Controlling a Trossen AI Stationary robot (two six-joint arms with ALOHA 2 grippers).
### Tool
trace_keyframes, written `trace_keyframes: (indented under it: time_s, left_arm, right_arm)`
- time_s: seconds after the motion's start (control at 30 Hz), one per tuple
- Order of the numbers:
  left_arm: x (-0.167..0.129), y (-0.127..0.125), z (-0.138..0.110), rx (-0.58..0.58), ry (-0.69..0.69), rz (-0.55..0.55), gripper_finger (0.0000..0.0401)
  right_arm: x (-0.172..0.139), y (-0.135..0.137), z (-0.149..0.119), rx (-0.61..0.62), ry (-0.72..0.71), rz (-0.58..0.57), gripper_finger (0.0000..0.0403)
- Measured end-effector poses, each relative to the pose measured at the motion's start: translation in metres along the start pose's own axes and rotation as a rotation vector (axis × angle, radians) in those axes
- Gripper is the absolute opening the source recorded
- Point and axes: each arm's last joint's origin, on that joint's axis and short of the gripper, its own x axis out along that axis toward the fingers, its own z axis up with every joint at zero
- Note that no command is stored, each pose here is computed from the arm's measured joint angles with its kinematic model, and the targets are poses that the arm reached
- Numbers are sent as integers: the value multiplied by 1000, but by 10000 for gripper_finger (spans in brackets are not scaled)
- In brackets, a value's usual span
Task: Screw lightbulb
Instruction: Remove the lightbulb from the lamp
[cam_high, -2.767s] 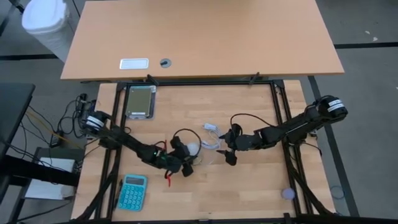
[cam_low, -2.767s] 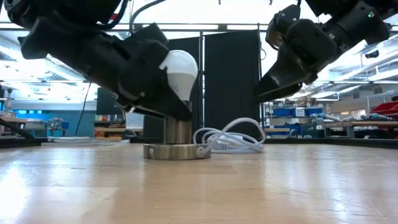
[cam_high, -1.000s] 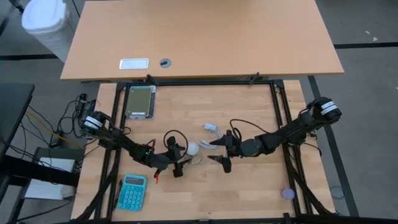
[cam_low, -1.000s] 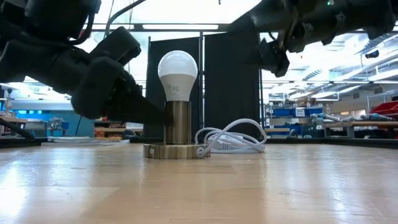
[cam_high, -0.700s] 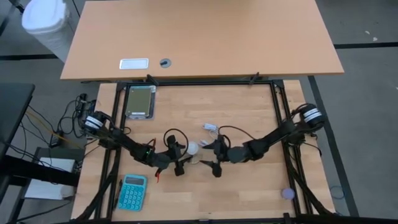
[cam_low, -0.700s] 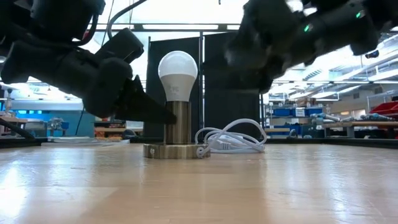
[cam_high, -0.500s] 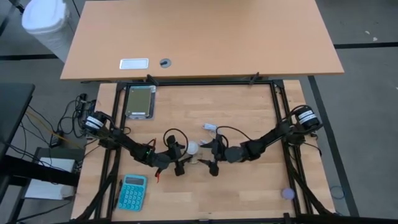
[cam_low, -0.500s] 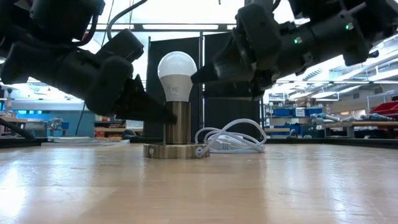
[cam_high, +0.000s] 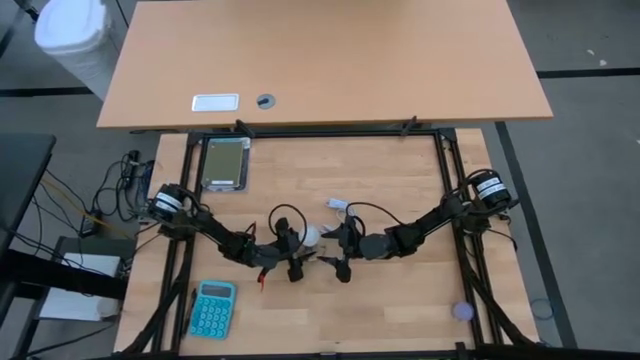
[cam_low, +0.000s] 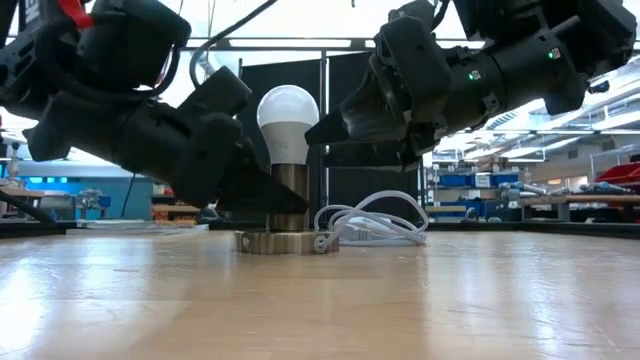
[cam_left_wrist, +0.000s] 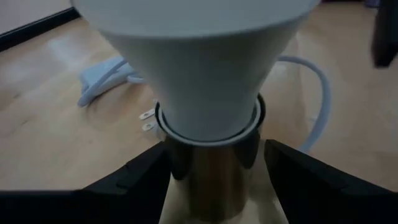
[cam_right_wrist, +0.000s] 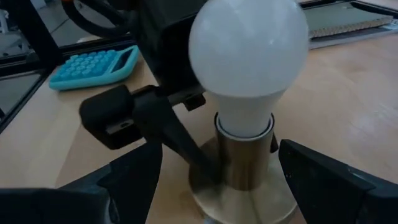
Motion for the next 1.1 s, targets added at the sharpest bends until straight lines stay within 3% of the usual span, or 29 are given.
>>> trace_keyframes:
  time_s: [0.5, 0.87, 1.1]
  left_arm:
    - [0, 1, 1, -6, -16, 41, 190]
    - [0, 1, 1, -13, -16, 41, 192]
    - [0, 1, 1, -13, -16, 41, 193]
  right_arm:
    - [0, 1, 1, 7, -7, 18, 324]
    - [5, -12, 7, 42, -48, -69, 324]
    - [4, -10, 9, 61, -70, -52, 312]
